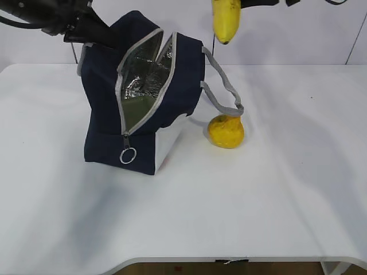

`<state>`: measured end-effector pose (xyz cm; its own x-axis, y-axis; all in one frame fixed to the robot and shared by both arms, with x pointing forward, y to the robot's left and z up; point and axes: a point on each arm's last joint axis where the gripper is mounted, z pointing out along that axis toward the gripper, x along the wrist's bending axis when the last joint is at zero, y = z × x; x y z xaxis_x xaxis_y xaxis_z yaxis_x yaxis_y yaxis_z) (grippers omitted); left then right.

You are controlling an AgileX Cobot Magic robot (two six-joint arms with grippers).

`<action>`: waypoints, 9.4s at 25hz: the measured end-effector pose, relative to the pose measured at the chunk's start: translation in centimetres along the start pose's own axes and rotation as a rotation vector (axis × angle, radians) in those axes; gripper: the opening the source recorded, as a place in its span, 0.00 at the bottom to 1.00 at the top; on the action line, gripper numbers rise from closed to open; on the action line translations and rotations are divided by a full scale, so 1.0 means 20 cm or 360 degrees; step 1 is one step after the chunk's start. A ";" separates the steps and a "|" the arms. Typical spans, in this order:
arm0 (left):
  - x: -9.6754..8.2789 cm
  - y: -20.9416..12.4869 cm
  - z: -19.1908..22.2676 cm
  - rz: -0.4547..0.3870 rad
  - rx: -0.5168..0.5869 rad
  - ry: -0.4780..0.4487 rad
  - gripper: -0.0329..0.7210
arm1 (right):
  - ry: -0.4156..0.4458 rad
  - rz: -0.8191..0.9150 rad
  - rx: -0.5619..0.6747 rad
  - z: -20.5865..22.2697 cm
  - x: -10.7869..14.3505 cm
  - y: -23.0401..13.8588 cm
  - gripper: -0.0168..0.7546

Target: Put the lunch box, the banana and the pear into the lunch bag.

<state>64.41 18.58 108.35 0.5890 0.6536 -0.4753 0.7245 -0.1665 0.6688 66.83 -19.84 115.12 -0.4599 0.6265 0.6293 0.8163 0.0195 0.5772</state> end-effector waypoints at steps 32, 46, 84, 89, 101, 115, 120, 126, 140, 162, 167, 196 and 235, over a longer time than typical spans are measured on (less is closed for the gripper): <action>0.00 0.00 0.00 -0.0005 -0.0009 -0.0010 0.04 | 0.0303 0.0126 0.0113 0.57 -0.13 -0.10 0.38; 0.00 0.00 0.00 -0.0002 -0.0010 -0.0006 0.04 | 0.0188 0.0115 0.0198 0.69 -0.24 -0.16 0.38; 0.00 0.01 0.00 -0.0004 -0.0019 -0.0014 0.04 | 0.0026 0.0075 0.0339 0.68 -0.28 -0.20 0.54; 0.00 0.01 0.00 -0.0004 -0.0022 -0.0012 0.04 | 0.0127 0.0091 0.0313 0.69 -0.26 -0.20 0.64; 0.00 0.01 0.00 -0.0002 -0.0024 -0.0013 0.04 | 0.0152 0.0088 0.0201 0.53 -0.32 -0.09 0.65; 0.00 0.01 0.00 0.0043 -0.0024 -0.0013 0.04 | -0.0320 0.0019 -0.0016 -0.04 -0.40 0.06 0.57; 0.00 0.01 0.00 0.0073 -0.0024 -0.0013 0.04 | -0.0557 0.0092 0.0105 -0.03 -0.50 0.01 0.57; 0.00 0.01 0.00 0.0176 -0.0022 -0.0014 0.04 | -0.0710 0.0145 0.0355 0.04 -0.65 -0.15 0.57; -0.01 0.00 0.00 0.0256 -0.0018 -0.0019 0.04 | -0.0380 -0.0002 0.0270 0.02 -0.71 -0.18 0.57; 0.03 0.04 0.00 0.0305 -0.0127 0.0106 0.04 | -0.0420 0.0106 0.0176 -0.23 -0.72 -0.26 0.57; 0.03 0.04 0.00 0.0316 -0.0136 0.0134 0.04 | -0.0437 0.0046 0.0128 -0.29 -0.63 -0.23 0.57; 0.16 0.10 -0.10 0.0320 -0.0323 0.0423 0.04 | -0.0336 0.0054 0.0165 -0.26 -0.60 -0.33 0.57; 0.16 0.00 -0.18 0.0440 0.0025 0.0348 0.04 | 0.0115 -0.0796 0.0015 -0.09 -0.55 -0.66 0.67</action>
<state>65.00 23.40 108.95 0.6745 0.7244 -0.1425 0.5545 -0.3696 0.7456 60.50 -28.30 101.50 -0.8184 0.4829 0.3114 0.4926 0.3106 0.8130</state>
